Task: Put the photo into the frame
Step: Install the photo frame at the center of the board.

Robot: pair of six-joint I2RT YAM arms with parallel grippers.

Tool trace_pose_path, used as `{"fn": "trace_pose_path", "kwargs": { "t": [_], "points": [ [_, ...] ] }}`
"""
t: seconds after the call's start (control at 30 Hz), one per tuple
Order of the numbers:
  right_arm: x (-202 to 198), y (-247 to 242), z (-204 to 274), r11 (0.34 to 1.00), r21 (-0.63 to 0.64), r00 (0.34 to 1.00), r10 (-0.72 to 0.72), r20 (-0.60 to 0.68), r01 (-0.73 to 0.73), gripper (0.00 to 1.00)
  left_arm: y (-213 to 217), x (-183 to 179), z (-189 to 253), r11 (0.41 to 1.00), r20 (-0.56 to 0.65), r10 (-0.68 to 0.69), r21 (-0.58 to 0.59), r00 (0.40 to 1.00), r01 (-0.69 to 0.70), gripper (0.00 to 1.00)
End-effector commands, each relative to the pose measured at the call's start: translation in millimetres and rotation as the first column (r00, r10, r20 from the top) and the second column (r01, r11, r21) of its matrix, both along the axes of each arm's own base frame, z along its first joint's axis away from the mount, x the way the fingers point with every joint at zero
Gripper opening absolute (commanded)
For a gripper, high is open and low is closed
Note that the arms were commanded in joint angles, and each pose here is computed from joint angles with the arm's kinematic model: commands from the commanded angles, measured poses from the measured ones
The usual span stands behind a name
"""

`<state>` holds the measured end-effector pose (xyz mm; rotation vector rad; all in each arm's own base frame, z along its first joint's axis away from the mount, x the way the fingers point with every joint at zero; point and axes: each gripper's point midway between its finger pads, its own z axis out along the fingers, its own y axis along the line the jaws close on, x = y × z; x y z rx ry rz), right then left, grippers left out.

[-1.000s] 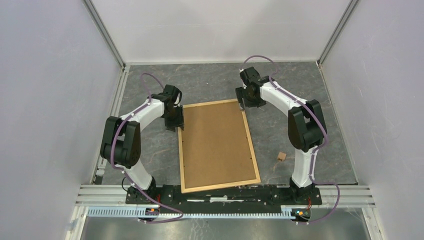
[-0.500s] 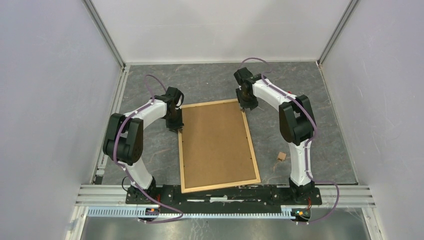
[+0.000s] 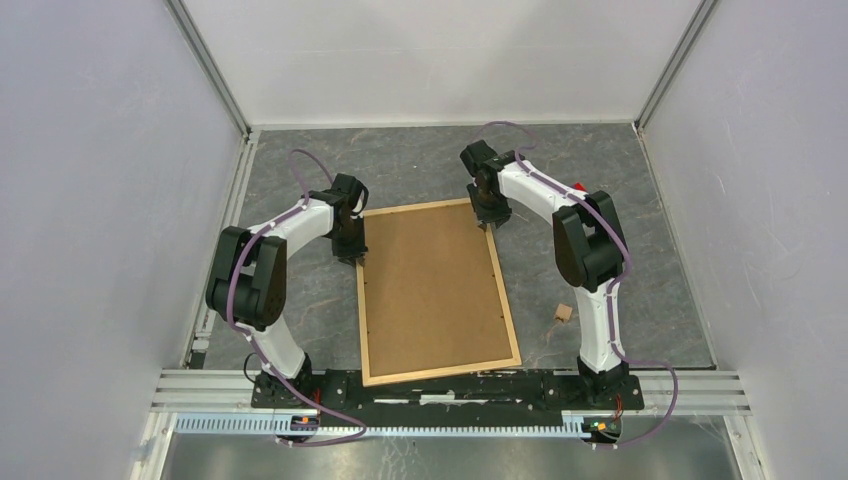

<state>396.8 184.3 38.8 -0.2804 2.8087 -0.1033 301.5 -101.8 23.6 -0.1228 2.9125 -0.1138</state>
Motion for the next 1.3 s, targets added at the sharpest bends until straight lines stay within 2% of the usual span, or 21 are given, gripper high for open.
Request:
{"fn": "trace_pose_path", "kwargs": {
  "t": [0.0, 0.33, 0.67, 0.97, 1.27],
  "points": [
    [9.5, 0.3, 4.6, 1.0, -0.008, 0.999, -0.016, 0.034, 0.017, 0.4, 14.5, -5.4, -9.5, 0.997, -0.012, -0.005, 0.074, 1.0, 0.006, 0.16],
    [7.1, 4.6, -8.0, 1.0, 0.014, 1.0, -0.002, 0.018, 0.002, 0.39, 14.4, -6.6, -10.7, 0.997, -0.015, -0.009, 0.079, 1.0, 0.01, 0.14],
    [4.4, -6.6, -21.0, 0.999, -0.044, 1.0, -0.011, 0.005, 0.011, 0.36, 14.6, -7.5, -11.0, 0.996, -0.018, -0.012, 0.085, 1.0, 0.014, 0.13],
    [13.4, -6.2, 18.9, 0.999, -0.037, 0.998, 0.003, 0.065, -0.001, 0.35, 13.2, -8.4, -12.3, 0.997, -0.024, -0.015, 0.081, 1.0, 0.017, 0.12],
    [4.2, -11.2, -2.6, 0.998, -0.062, 1.0, 0.012, 0.013, -0.011, 0.34, 13.0, -9.4, -12.6, 0.996, -0.027, -0.02, 0.085, 0.999, 0.022, 0.12]
  ]
}}
